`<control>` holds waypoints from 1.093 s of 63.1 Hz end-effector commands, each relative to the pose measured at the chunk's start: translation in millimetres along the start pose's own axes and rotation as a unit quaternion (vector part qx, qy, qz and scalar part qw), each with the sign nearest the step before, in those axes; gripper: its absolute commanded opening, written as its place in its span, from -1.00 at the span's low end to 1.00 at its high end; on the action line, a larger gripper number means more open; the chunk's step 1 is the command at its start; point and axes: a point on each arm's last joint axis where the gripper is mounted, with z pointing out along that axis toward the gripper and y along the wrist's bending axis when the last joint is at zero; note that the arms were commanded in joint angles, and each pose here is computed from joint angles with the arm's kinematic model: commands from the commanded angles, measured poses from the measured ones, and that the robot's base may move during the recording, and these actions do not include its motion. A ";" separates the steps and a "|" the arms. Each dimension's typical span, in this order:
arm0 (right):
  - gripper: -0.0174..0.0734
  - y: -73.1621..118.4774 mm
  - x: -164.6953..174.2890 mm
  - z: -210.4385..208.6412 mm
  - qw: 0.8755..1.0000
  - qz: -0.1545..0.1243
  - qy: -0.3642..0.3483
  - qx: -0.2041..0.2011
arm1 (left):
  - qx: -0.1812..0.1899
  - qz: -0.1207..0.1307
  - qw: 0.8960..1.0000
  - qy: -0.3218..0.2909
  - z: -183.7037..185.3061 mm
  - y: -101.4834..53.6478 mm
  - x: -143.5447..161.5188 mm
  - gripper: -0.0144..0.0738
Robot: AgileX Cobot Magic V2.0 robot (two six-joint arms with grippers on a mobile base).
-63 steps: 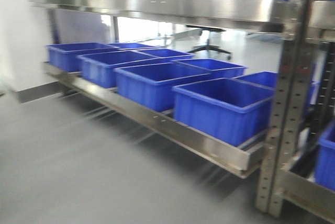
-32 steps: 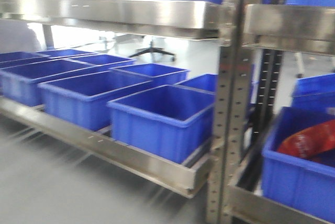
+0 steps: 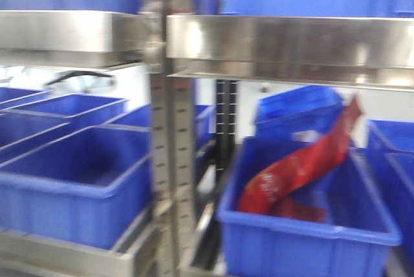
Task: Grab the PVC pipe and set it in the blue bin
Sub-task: 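Drive toward the steel rack of blue bins carrying the clamp, then move both grippers with the clamp over the open blue bin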
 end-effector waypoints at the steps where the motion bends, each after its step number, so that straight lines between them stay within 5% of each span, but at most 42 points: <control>1: -0.97 -0.2 -4.7 -0.2 1.000 -0.004 -0.014 0.001 | 0.004 -0.006 1.000 -0.014 -1.6 -1.0 -3.0 -0.92; 69: -0.97 -0.2 -4.7 -0.2 1.000 -0.004 -0.014 0.001 | 0.004 -0.006 1.000 -0.014 -1.6 -1.0 -3.0 -0.92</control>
